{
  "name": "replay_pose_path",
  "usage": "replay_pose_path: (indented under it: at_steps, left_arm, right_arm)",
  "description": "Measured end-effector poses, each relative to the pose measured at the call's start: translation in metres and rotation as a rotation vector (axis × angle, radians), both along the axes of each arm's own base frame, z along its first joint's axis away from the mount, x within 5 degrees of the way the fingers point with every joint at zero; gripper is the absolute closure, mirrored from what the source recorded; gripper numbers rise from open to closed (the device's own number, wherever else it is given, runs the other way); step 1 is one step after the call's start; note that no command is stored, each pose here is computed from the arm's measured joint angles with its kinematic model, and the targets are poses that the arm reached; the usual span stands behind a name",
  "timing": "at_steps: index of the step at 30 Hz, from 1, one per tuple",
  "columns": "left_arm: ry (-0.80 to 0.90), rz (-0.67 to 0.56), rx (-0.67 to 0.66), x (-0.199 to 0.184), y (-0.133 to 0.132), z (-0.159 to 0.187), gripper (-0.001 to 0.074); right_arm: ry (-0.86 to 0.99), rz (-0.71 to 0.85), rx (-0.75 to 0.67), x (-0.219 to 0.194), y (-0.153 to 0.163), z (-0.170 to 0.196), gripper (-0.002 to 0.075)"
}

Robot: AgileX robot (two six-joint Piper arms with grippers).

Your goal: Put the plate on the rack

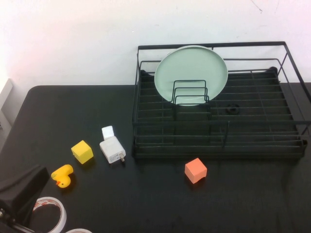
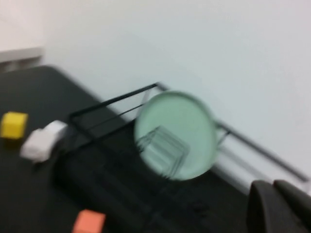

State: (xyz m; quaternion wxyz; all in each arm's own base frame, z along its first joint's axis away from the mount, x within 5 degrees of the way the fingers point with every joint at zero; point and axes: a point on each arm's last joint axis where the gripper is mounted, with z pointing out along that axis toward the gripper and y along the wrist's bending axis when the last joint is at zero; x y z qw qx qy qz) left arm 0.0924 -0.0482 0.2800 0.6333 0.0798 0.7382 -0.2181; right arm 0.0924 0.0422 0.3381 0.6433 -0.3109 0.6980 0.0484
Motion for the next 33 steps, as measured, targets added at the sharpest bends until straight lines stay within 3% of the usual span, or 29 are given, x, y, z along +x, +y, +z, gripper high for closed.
replay_pose_path:
  at_steps: [7, 11, 20, 25, 33]
  left_arm:
    - [0.000, 0.000, 0.000, 0.000, 0.000, 0.000, 0.0737]
    - [0.000, 0.000, 0.000, 0.000, 0.000, 0.000, 0.0737]
    - [0.000, 0.000, 0.000, 0.000, 0.000, 0.000, 0.0736]
    - [0.000, 0.000, 0.000, 0.000, 0.000, 0.000, 0.0736]
    - [0.002, -0.002, -0.004, 0.000, 0.000, 0.000, 0.0736]
  right_arm:
    - [-0.233, -0.137, 0.022, -0.044, -0.010, -0.018, 0.0721]
    - [-0.262, -0.213, 0.055, -0.048, -0.016, -0.041, 0.0721]
    - [0.106, -0.528, 0.295, -0.037, -0.039, -0.128, 0.0721]
    - [0.191, -0.704, 0.360, -0.041, -0.050, -0.161, 0.0721]
    - [0.222, -0.780, 0.372, -0.042, -0.054, -0.168, 0.0721]
